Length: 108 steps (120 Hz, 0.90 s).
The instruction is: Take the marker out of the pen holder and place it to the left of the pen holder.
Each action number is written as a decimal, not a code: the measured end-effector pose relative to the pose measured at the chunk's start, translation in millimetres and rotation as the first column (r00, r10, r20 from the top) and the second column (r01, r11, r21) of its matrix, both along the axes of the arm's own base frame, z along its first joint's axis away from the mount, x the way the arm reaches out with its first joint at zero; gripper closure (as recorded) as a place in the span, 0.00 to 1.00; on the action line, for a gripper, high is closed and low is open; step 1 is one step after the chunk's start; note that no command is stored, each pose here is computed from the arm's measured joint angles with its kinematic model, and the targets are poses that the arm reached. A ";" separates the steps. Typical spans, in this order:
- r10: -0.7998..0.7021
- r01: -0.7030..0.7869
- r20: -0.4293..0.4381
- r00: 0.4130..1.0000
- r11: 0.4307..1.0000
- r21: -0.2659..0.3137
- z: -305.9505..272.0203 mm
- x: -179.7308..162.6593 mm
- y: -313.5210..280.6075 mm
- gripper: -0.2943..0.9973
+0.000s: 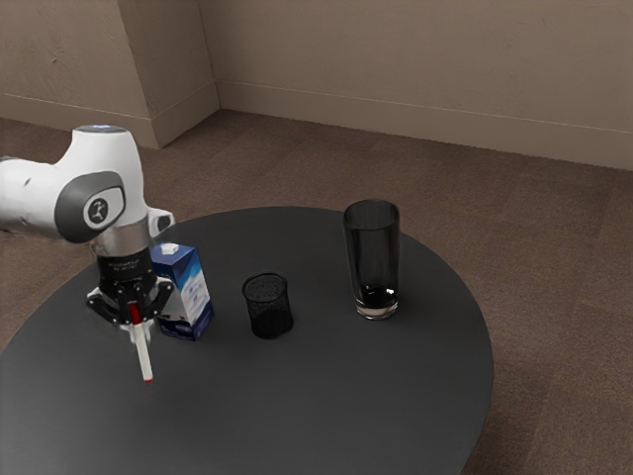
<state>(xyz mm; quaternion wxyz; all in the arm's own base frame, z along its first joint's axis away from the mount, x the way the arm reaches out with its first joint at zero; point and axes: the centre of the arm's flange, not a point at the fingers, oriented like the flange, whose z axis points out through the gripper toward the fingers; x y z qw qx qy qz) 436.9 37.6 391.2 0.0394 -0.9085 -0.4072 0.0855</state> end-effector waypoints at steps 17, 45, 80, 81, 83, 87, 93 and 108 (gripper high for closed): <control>0.038 -0.038 0.002 0.999 0.999 -0.001 -2.6 7.0 28.8 0.81; 0.043 -0.043 -0.003 0.999 0.999 -0.020 -11.2 5.5 38.4 0.47; -0.044 0.043 0.062 0.997 0.999 0.007 30.6 6.4 8.9 0.29; -0.064 0.063 0.077 0.995 0.998 0.013 40.6 10.3 1.9 0.28; -0.107 0.105 0.103 0.989 0.994 0.023 59.9 17.9 -13.0 0.28; -0.204 0.201 0.163 0.965 0.979 0.038 105.3 39.8 -46.8 0.27; -0.361 0.357 0.243 0.900 0.932 0.063 172.9 67.5 -107.7 0.26; -0.586 0.582 0.256 0.769 0.807 0.099 227.2 79.7 -196.4 0.25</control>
